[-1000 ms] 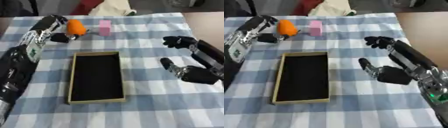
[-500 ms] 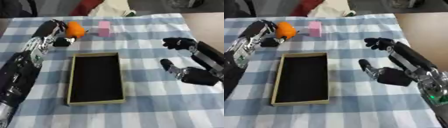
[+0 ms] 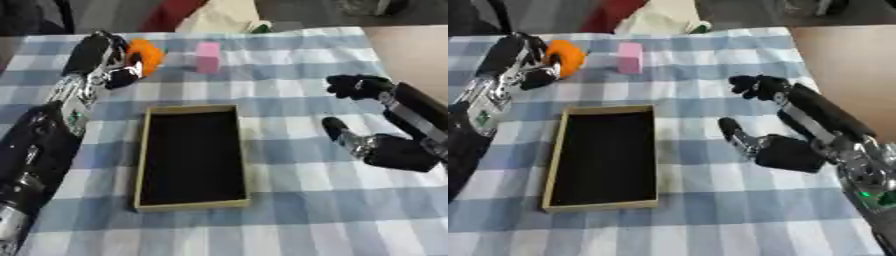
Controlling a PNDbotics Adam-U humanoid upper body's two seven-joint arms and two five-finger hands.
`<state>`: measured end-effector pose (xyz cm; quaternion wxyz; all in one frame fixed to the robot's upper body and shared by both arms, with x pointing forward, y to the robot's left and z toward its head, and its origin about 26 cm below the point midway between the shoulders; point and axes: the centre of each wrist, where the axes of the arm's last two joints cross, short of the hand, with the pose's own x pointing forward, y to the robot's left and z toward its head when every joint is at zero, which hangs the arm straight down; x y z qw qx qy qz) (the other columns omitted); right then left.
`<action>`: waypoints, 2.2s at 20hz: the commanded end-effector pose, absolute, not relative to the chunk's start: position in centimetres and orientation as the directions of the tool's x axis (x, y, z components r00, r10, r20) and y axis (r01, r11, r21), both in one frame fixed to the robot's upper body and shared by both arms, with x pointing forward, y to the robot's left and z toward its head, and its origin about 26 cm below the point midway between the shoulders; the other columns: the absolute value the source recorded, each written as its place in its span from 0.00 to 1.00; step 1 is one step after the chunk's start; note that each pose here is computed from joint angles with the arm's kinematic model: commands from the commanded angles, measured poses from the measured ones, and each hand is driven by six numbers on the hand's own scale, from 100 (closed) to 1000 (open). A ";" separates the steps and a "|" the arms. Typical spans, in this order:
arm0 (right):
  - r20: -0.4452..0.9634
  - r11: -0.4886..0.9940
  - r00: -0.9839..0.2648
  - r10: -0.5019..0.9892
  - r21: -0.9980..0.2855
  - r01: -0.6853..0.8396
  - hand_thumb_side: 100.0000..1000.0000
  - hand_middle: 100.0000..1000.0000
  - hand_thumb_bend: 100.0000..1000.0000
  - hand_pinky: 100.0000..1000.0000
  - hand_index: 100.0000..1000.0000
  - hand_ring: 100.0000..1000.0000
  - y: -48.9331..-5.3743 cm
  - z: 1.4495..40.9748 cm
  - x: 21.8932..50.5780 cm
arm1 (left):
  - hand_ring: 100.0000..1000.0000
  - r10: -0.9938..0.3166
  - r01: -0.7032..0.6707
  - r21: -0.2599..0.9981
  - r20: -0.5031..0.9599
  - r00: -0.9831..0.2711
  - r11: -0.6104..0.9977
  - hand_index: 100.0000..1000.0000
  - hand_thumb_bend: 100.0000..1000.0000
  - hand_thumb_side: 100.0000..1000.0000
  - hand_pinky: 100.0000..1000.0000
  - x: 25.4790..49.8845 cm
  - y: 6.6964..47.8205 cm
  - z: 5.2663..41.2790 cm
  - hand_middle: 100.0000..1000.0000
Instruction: Pick up objects on the table and place them in the box.
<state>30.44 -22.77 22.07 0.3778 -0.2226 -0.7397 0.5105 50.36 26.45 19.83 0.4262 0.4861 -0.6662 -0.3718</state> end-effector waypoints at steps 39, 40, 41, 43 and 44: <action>0.317 0.356 -0.626 0.713 -0.932 -0.067 0.78 0.79 0.13 0.84 0.96 0.82 -23.0 22.3 30.0 | 0.55 -0.649 0.102 0.994 0.047 -0.759 -0.047 0.64 0.01 0.43 0.65 41.4 21.1 25.7 0.47; 0.318 0.355 -0.626 0.712 -0.932 -0.070 0.78 0.79 0.13 0.84 0.96 0.82 -23.0 22.2 30.0 | 0.57 -0.649 0.110 0.992 0.047 -0.760 -0.056 0.66 0.03 0.43 0.65 41.5 21.1 25.5 0.48; 0.319 0.353 -0.625 0.712 -0.933 -0.073 0.78 0.79 0.13 0.84 0.96 0.82 -23.0 22.2 30.0 | 0.58 -0.649 0.117 0.991 0.049 -0.759 -0.063 0.67 0.03 0.43 0.66 41.5 21.1 25.3 0.50; 0.318 0.350 -0.626 0.712 -0.934 -0.076 0.78 0.79 0.13 0.84 0.96 0.82 -23.1 22.2 30.0 | 0.63 -0.651 0.133 0.988 0.051 -0.757 -0.077 0.72 0.09 0.45 0.68 41.5 21.4 24.9 0.56; 0.317 0.350 -0.626 0.713 -0.934 -0.074 0.78 0.79 0.13 0.84 0.96 0.82 -23.1 22.2 30.1 | 0.64 -0.653 0.143 0.986 0.053 -0.755 -0.085 0.73 0.11 0.46 0.69 41.5 21.6 24.7 0.57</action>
